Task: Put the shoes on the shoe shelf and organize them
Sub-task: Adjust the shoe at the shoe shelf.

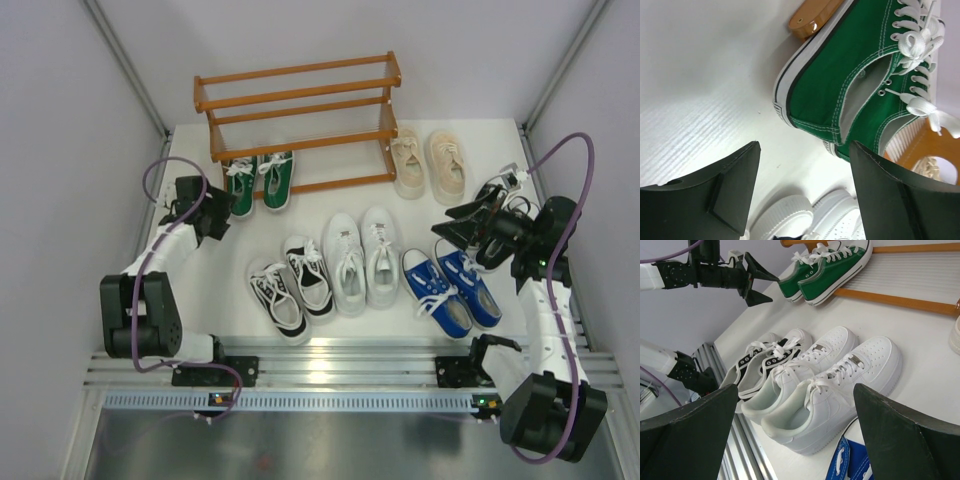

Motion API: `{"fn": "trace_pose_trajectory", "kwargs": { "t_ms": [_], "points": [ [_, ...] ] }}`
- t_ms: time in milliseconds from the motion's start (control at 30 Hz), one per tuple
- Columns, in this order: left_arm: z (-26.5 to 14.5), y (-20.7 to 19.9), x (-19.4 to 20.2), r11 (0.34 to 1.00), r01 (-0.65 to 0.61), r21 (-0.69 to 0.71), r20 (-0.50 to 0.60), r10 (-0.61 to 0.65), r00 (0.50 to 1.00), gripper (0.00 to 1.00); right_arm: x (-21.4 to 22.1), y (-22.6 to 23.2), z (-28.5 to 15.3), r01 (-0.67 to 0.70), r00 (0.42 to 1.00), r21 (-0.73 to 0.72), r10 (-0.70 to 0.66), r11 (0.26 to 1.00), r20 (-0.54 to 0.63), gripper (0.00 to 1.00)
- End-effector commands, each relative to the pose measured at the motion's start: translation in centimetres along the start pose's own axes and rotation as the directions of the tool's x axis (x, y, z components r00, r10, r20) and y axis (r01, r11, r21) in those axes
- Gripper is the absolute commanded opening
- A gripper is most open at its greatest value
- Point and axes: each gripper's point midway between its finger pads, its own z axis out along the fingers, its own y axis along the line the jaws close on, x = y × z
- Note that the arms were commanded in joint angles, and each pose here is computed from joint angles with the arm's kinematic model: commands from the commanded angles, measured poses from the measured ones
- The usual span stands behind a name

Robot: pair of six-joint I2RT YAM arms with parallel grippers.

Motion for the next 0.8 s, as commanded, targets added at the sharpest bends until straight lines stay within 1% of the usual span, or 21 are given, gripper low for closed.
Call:
{"fn": "trace_pose_trajectory", "kwargs": {
  "t_ms": [0, 67, 200, 267, 300, 433, 500, 567, 700, 733, 767],
  "points": [
    [-0.5, -2.1, -0.3, 0.995, 0.103, 0.017, -0.026, -0.103, 0.994, 0.77, -2.4, 1.1, -0.4, 0.110, 0.993, -0.016, -0.109, 0.994, 0.034, 0.99],
    [-0.2, -2.7, -0.4, 0.993, 0.117, 0.022, -0.038, -0.116, 0.993, 0.77, -2.3, 1.1, -0.3, 0.107, 0.994, -0.017, -0.107, 0.994, 0.033, 0.99],
    [0.9, -2.6, -0.4, 0.990, 0.142, -0.008, -0.043, -0.142, 0.989, 0.77, -2.4, 1.1, -0.4, 0.110, 0.993, -0.016, -0.109, 0.994, 0.034, 0.99],
    [1.1, -2.3, -0.7, 0.988, 0.150, -0.026, -0.025, -0.151, 0.988, 0.77, -2.3, 1.0, -0.3, 0.109, 0.994, -0.016, -0.108, 0.994, 0.033, 0.99],
    [1.3, -1.9, -1.1, 0.986, 0.160, -0.043, 0.004, -0.160, 0.987, 0.76, -2.3, 1.0, -0.3, 0.109, 0.994, -0.016, -0.108, 0.994, 0.033, 1.00],
    [1.7, -1.2, -1.1, 0.980, 0.183, -0.079, 0.013, -0.183, 0.983, 0.70, -2.2, 0.9, -0.3, 0.104, 0.994, -0.015, -0.104, 0.994, 0.032, 1.00],
    [2.1, -1.1, -1.0, 0.978, 0.189, -0.090, 0.013, -0.189, 0.982, 0.65, -2.3, 0.9, -0.3, 0.104, 0.994, -0.014, -0.104, 0.994, 0.032, 0.99],
    [2.5, -0.8, -0.9, 0.975, 0.195, -0.103, 0.011, -0.195, 0.981, 0.63, -2.3, 0.9, -0.3, 0.106, 0.994, -0.014, -0.105, 0.994, 0.033, 0.99],
    [3.2, -0.8, -1.0, 0.972, 0.206, -0.115, 0.014, -0.206, 0.978, 0.46, -2.3, 0.9, -0.3, 0.104, 0.994, -0.014, -0.104, 0.994, 0.032, 1.00],
    [3.2, -1.0, -1.0, 0.972, 0.209, -0.111, 0.014, -0.209, 0.978, 0.35, -2.3, 0.9, -0.3, 0.104, 0.994, -0.014, -0.104, 0.994, 0.032, 0.99],
    [3.2, -1.0, -1.1, 0.970, 0.213, -0.113, 0.015, -0.213, 0.977, 0.31, -2.3, 0.9, -0.3, 0.104, 0.994, -0.014, -0.104, 0.994, 0.032, 0.99]
  ]
}}
